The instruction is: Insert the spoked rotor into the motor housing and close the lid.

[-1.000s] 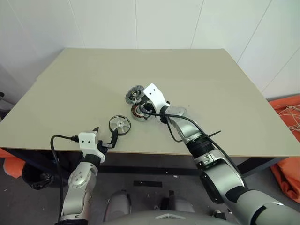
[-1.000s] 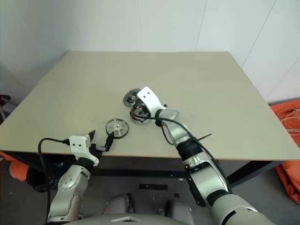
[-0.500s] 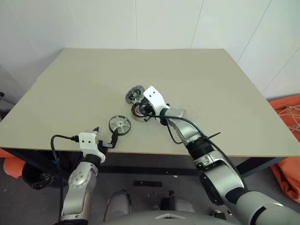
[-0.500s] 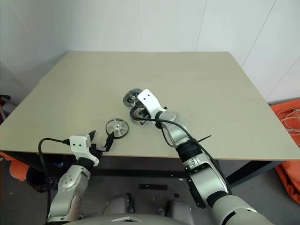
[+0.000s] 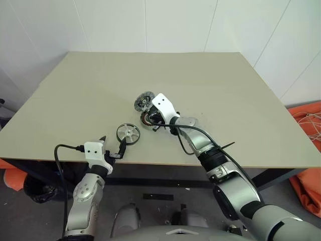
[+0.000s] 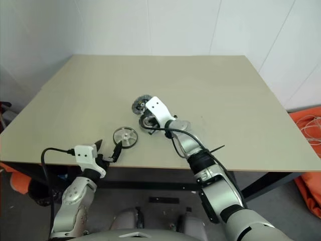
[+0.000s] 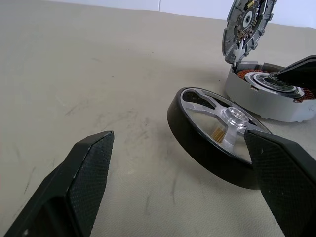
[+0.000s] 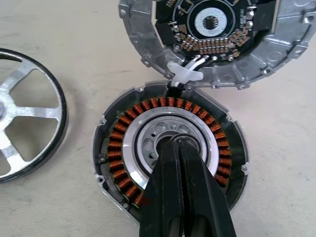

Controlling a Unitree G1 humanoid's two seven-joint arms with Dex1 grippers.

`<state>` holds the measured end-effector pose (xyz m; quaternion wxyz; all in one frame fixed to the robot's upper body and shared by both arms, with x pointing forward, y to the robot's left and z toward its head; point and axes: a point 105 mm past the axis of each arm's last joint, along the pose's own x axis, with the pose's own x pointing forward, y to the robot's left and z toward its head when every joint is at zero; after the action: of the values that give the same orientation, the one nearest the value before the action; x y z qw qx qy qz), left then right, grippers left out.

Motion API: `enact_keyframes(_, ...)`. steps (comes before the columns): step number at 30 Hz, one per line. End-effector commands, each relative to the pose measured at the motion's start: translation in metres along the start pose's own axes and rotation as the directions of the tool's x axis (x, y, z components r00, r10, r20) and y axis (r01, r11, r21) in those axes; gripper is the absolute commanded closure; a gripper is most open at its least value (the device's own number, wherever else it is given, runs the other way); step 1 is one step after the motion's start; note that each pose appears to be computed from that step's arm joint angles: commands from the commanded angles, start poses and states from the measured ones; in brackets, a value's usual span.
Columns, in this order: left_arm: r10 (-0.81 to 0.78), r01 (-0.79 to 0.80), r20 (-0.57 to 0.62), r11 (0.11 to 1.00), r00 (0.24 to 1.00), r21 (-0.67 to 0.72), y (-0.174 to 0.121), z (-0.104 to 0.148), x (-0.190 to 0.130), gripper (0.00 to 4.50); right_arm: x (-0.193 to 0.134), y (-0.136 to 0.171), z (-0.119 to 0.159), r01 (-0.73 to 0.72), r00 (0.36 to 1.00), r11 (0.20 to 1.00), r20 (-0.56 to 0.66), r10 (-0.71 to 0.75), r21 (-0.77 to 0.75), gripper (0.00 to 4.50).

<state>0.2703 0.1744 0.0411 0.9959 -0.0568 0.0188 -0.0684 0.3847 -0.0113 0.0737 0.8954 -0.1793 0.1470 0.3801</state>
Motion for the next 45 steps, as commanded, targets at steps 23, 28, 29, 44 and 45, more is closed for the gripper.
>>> enact_keyframes(23, -0.026, 0.026, 0.059, 1.0, 0.998, 0.007, -0.007, 0.019, 0.004, 0.0, -0.002, -0.031, 0.013, 0.138, 0.99, 0.99, 0.04, -0.138, 0.009, 4.47)
enact_keyframes(28, -0.027, 0.027, 0.059, 1.0, 0.998, 0.008, -0.008, 0.021, 0.003, 0.0, -0.002, -0.029, 0.011, 0.133, 0.99, 0.991, 0.036, -0.133, 0.011, 4.47)
enact_keyframes(29, -0.027, 0.027, 0.058, 1.0, 0.998, 0.008, -0.008, 0.021, 0.003, 0.0, -0.002, -0.029, 0.01, 0.133, 0.99, 0.991, 0.036, -0.133, 0.013, 4.47)
enact_keyframes(44, -0.025, 0.025, 0.056, 1.0, 0.998, 0.008, -0.007, 0.02, 0.003, 0.0, 0.0, -0.019, 0.013, 0.081, 0.996, 0.997, 0.046, -0.081, 0.013, 4.47)
enact_keyframes(45, -0.025, 0.024, 0.056, 1.0, 0.998, 0.007, -0.007, 0.02, 0.003, 0.0, 0.0, -0.018, 0.013, 0.077, 0.996, 0.997, 0.047, -0.077, 0.012, 4.47)
